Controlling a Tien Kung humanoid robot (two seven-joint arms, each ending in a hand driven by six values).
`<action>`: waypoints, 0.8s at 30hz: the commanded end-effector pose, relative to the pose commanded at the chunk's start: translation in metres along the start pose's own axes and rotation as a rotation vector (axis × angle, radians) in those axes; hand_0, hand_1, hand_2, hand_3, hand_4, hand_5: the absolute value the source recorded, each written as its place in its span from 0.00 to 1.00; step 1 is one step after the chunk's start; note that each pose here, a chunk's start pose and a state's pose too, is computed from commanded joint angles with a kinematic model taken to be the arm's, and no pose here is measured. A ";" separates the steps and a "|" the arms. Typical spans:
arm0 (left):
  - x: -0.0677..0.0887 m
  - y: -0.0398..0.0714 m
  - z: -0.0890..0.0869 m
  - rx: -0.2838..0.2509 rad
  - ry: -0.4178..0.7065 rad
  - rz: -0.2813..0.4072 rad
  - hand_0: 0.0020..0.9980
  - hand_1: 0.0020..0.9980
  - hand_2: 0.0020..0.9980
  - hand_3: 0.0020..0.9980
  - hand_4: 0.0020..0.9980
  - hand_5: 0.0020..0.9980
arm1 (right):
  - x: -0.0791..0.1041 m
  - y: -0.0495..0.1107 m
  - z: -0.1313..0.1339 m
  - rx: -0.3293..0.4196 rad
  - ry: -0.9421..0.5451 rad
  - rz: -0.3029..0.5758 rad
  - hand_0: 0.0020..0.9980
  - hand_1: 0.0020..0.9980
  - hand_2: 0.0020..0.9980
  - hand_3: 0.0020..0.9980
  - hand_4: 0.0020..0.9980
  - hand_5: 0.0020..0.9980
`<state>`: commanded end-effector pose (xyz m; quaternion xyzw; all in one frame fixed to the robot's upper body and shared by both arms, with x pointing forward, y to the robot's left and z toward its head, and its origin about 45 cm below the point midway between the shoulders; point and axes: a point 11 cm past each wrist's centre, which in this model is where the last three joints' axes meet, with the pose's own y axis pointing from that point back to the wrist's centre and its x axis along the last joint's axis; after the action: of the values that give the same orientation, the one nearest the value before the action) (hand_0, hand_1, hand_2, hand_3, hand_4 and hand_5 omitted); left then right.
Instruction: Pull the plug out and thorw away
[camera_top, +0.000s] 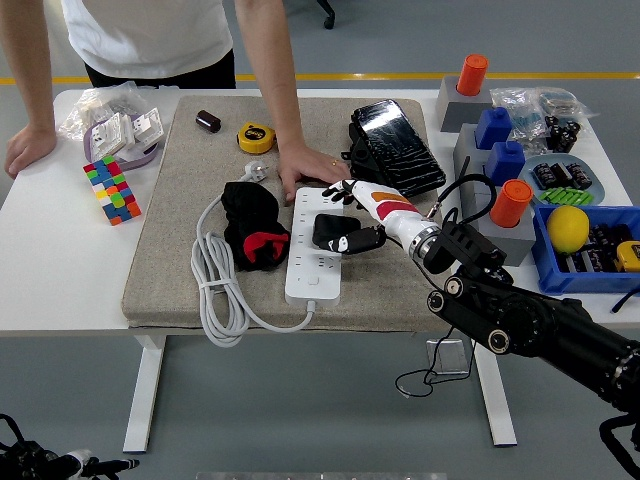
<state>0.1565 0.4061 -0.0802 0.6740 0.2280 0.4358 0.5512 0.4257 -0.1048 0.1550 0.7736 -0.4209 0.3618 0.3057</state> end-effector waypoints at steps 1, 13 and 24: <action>0.000 0.000 0.000 0.000 0.000 0.000 0.53 0.67 0.69 0.67 0.84 0.69 | -0.001 0.000 0.001 -0.003 0.010 -0.005 0.62 0.66 0.68 0.69 1.00 0.24; -0.002 0.000 0.000 0.000 0.001 -0.003 0.53 0.67 0.69 0.67 0.84 0.69 | -0.006 0.001 0.006 -0.016 0.020 -0.035 0.60 0.59 0.59 0.56 1.00 0.14; -0.002 0.000 0.000 0.000 0.001 -0.003 0.53 0.67 0.69 0.67 0.84 0.69 | -0.003 0.000 0.003 -0.003 0.008 -0.020 0.42 0.50 0.54 0.55 0.97 0.07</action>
<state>0.1558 0.4046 -0.0810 0.6734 0.2291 0.4355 0.5517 0.4256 -0.1059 0.1509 0.7759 -0.4122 0.3612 0.3123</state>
